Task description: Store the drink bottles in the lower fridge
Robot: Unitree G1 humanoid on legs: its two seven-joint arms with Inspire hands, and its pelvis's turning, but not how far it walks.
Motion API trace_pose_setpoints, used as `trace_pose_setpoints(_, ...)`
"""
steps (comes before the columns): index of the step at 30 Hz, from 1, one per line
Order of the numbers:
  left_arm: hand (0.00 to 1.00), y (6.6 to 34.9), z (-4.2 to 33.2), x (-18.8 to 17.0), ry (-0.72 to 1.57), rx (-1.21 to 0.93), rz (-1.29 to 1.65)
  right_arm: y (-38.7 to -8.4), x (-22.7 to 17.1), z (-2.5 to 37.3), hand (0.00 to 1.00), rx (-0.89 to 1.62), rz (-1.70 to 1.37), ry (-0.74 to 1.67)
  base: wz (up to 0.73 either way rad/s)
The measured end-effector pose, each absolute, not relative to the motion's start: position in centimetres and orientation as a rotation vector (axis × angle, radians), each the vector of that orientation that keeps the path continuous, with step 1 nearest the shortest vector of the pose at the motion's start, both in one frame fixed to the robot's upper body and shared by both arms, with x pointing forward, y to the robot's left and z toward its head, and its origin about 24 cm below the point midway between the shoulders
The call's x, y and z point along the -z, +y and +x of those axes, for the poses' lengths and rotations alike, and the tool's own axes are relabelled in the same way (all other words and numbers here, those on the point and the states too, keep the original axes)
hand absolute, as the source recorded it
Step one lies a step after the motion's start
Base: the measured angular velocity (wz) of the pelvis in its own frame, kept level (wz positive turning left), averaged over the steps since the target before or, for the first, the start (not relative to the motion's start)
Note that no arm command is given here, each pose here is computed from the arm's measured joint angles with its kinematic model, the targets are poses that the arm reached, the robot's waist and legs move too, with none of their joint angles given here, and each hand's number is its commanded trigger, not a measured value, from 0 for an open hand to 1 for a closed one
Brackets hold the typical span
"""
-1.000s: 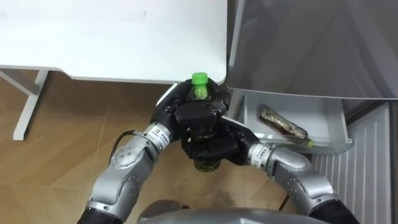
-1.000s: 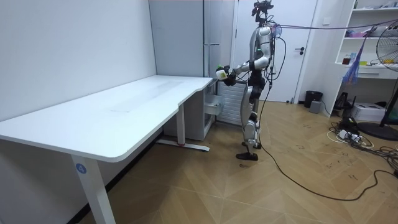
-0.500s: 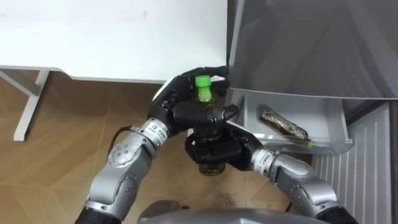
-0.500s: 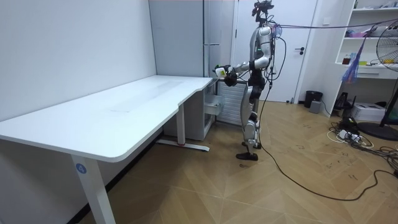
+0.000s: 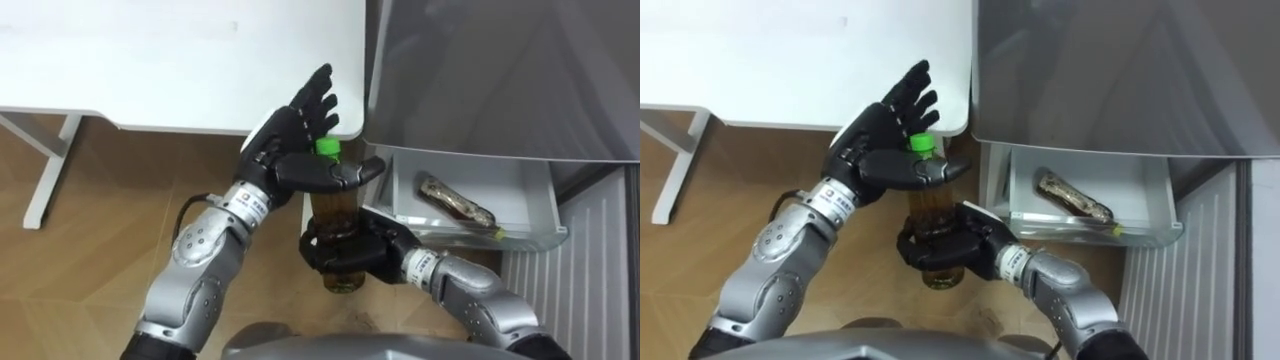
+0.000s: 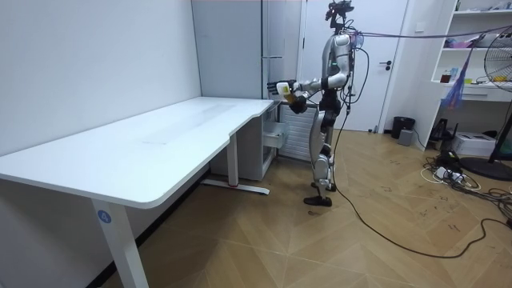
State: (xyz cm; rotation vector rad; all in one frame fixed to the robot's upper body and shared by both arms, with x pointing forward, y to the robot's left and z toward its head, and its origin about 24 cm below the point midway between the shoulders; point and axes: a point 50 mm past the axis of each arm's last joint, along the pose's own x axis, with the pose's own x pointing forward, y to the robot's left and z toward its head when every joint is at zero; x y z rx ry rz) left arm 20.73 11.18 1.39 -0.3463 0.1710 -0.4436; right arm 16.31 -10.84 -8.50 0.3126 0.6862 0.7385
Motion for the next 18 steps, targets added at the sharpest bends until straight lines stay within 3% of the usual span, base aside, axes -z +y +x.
trace_pose_setpoints(7,0.00,11.9,21.5,-2.7,0.095,0.384,-0.259,-11.3,8.6,16.3,1.00,-0.724,0.305,0.692,0.00)
trace_pose_setpoints(14,0.00,15.4,22.3,-6.6,-0.116,0.180,-0.220,-12.7,8.6,16.5,1.00,-0.671,0.318,0.679,-0.03)
trace_pose_setpoints(18,0.00,16.8,22.4,-7.0,-0.154,0.049,-0.169,-13.8,8.9,15.8,1.00,-0.620,0.327,0.692,-0.01)
